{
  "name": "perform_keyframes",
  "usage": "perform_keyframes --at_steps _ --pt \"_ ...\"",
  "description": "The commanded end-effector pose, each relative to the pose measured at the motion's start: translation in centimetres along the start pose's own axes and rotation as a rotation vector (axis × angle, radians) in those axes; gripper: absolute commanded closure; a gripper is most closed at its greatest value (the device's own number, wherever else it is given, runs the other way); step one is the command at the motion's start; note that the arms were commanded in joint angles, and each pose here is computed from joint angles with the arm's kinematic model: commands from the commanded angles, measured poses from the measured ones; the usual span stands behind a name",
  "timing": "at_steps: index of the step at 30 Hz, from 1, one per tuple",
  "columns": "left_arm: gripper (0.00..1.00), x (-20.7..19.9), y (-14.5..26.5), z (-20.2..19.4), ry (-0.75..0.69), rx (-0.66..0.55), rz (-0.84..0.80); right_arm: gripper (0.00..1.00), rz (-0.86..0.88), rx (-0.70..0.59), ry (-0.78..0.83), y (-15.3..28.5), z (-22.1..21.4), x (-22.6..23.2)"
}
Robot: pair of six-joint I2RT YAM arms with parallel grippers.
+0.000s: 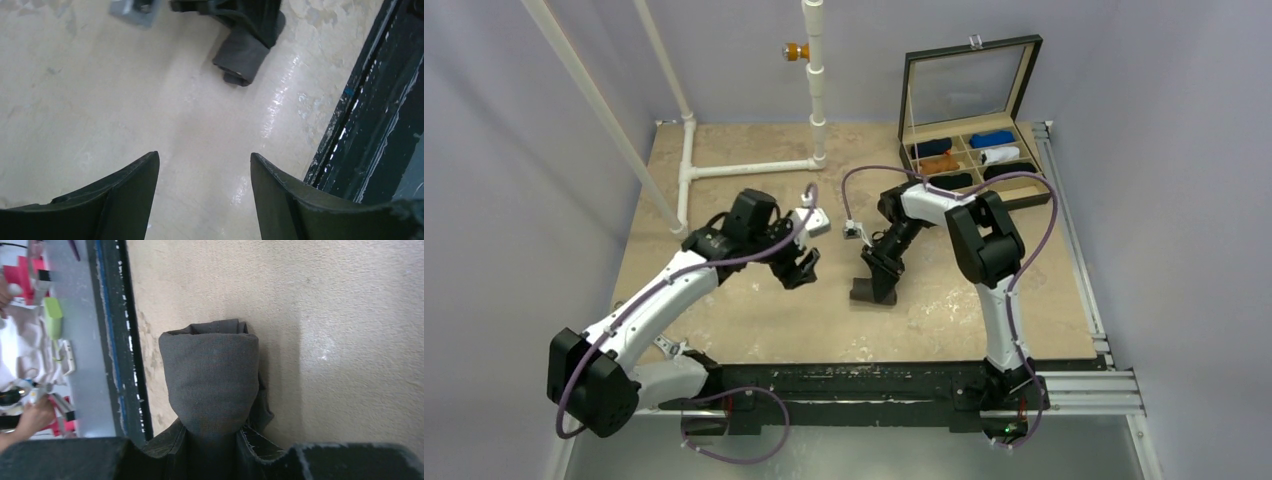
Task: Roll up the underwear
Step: Roll the underwear to the center of the board.
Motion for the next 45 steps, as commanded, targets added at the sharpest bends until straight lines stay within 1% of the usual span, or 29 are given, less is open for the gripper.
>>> perform_keyframes --at_steps 1,5,10,16,20,24,28,33,38,40,42,45 --pt "0.33 -1.3 -2.5 1.4 -0.275 -0.028 0.053 1.0 -0.03 0.084 0.067 -2.1 -0.5 -3.4" --pt "0.3 -3.2 -5.9 2.6 -0.419 -0.013 0.012 1.0 0.013 0.111 0.035 -2.7 -1.0 -3.7" --pt "0.26 -5.3 -10.0 3.0 -0.529 0.032 -0.034 1.0 0.025 0.12 0.016 -3.1 -1.2 -4.1" --pt "0.18 -6.7 -12.8 2.7 -0.565 0.055 -0.07 1.0 0.018 0.113 0.013 -3.1 -1.2 -4.2" --pt "0.06 -7.2 -13.8 2.6 -0.58 0.058 -0.066 1.0 0.021 0.118 0.009 -3.3 -1.3 -4.4" --pt "0.02 -7.3 -14.6 2.5 -0.589 0.06 -0.049 1.0 0.026 0.124 0.004 -3.5 -1.5 -4.5" --pt "0.01 -7.3 -15.4 2.2 -0.604 0.067 -0.041 1.0 0.026 0.125 0.006 -3.6 -1.5 -4.6" --pt "0.0 -7.4 -16.6 1.7 -0.611 0.079 -0.047 1.0 0.032 0.126 0.002 -3.6 -1.6 -4.6" --pt "0.04 -7.6 -17.9 1.5 -0.618 0.087 -0.054 1.0 0.036 0.128 -0.001 -3.7 -1.6 -4.6" --pt "0.07 -7.8 -18.3 1.3 -0.615 0.091 -0.068 1.0 0.036 0.128 -0.002 -3.7 -1.6 -4.6" --pt "0.13 -8.0 -18.5 1.2 -0.612 0.098 -0.076 1.0 0.037 0.124 0.0 -3.7 -1.5 -4.6" --pt "0.23 -8.1 -18.7 0.8 -0.608 0.111 -0.09 1.0 0.037 0.124 -0.002 -3.7 -1.6 -4.6"
Point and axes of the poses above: each gripper's point midway between its finger pads, its own y axis back along the fingers, its own x axis along the line the jaws close on, z = x × y, the point moved 7 cm from there along y, back along the fingers, and after that the axes turned 14 degrees about -y, right-handed, at the moved point
